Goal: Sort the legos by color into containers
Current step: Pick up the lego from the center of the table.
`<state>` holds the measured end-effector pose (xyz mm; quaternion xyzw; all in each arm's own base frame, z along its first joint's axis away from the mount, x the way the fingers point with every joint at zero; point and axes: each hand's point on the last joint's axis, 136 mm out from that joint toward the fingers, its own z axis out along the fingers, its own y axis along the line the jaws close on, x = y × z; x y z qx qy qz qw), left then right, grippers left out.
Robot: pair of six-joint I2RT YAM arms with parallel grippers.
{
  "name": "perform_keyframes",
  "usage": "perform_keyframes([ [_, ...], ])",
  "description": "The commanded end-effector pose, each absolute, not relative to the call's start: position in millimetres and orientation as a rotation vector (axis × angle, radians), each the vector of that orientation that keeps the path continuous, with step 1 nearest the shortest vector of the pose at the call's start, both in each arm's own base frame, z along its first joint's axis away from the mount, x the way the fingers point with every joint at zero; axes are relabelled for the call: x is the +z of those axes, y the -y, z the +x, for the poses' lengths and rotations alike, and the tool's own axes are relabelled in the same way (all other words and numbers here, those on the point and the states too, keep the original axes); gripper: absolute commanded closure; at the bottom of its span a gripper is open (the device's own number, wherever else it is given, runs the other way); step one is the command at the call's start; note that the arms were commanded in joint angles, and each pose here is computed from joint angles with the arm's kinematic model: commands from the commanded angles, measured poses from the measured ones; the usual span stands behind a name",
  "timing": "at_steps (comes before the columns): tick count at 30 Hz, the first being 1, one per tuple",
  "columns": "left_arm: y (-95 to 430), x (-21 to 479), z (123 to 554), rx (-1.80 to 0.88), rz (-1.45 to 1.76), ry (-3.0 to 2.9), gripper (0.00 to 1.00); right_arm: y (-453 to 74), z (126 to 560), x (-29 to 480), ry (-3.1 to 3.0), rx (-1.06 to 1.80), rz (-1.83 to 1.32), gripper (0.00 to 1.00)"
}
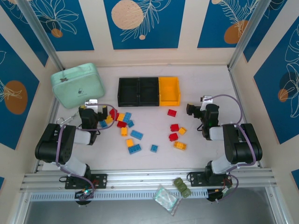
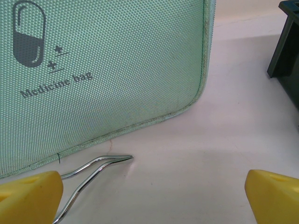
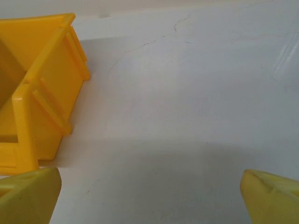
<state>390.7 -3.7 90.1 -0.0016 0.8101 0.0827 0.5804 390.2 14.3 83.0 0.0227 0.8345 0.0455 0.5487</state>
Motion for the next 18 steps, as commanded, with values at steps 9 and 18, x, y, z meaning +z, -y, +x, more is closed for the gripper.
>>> perform_keyframes([
  [9,7,110,392,0.171,0.018,-1.881,0.01,-15,397,127,-1.983,0.096,0.060,0.01],
  [18,-4,163,389,0.178,-0.125,-1.980,0.01,-29,377,164,-2.002,0.308,0.164,0.01],
])
